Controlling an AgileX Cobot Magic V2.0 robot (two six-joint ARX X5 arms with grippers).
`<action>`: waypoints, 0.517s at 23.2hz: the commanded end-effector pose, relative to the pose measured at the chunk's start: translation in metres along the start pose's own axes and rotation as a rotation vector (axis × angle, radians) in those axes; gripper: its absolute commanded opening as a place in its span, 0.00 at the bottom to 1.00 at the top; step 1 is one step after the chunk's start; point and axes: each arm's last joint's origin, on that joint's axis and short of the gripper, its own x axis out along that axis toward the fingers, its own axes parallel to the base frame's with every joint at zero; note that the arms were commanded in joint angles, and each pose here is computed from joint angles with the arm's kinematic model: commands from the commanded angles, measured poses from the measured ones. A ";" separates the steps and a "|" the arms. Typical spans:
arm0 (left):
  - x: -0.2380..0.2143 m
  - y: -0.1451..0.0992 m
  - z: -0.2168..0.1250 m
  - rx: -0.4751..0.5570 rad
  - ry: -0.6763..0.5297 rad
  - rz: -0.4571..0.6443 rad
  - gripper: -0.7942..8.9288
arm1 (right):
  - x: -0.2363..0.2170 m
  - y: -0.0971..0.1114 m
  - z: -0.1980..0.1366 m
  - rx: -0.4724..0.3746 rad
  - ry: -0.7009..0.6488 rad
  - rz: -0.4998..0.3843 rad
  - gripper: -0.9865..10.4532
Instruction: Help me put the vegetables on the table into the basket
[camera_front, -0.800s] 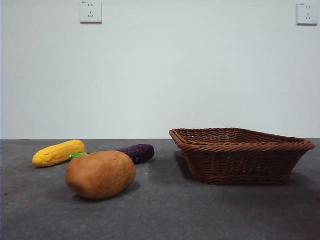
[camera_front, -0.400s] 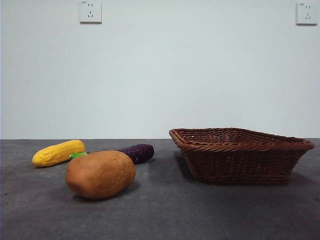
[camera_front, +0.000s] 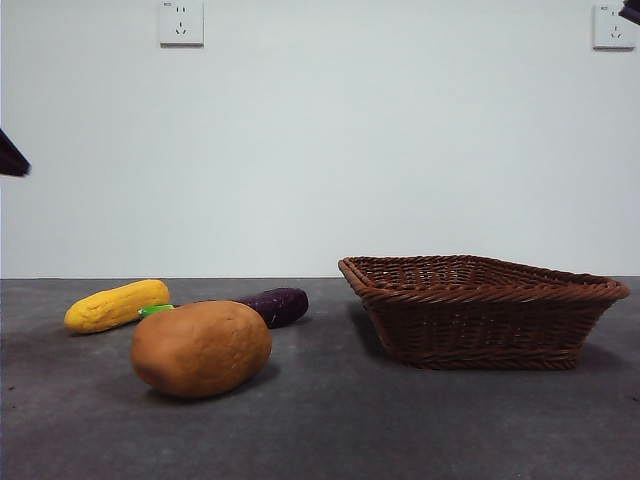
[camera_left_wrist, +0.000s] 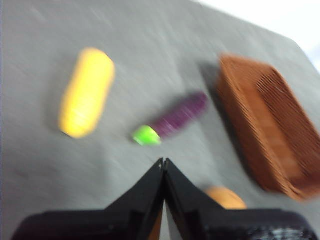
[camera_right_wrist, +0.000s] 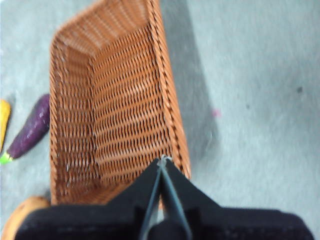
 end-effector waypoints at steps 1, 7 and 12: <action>0.005 -0.002 0.005 -0.046 0.053 -0.091 0.08 | 0.001 0.005 0.008 -0.046 0.046 0.045 0.09; 0.021 -0.006 0.028 -0.128 0.200 -0.200 0.08 | 0.014 0.017 0.043 -0.119 0.203 0.024 0.12; 0.025 -0.013 0.051 -0.085 0.250 -0.210 0.08 | 0.049 0.029 0.071 -0.159 0.342 -0.004 0.57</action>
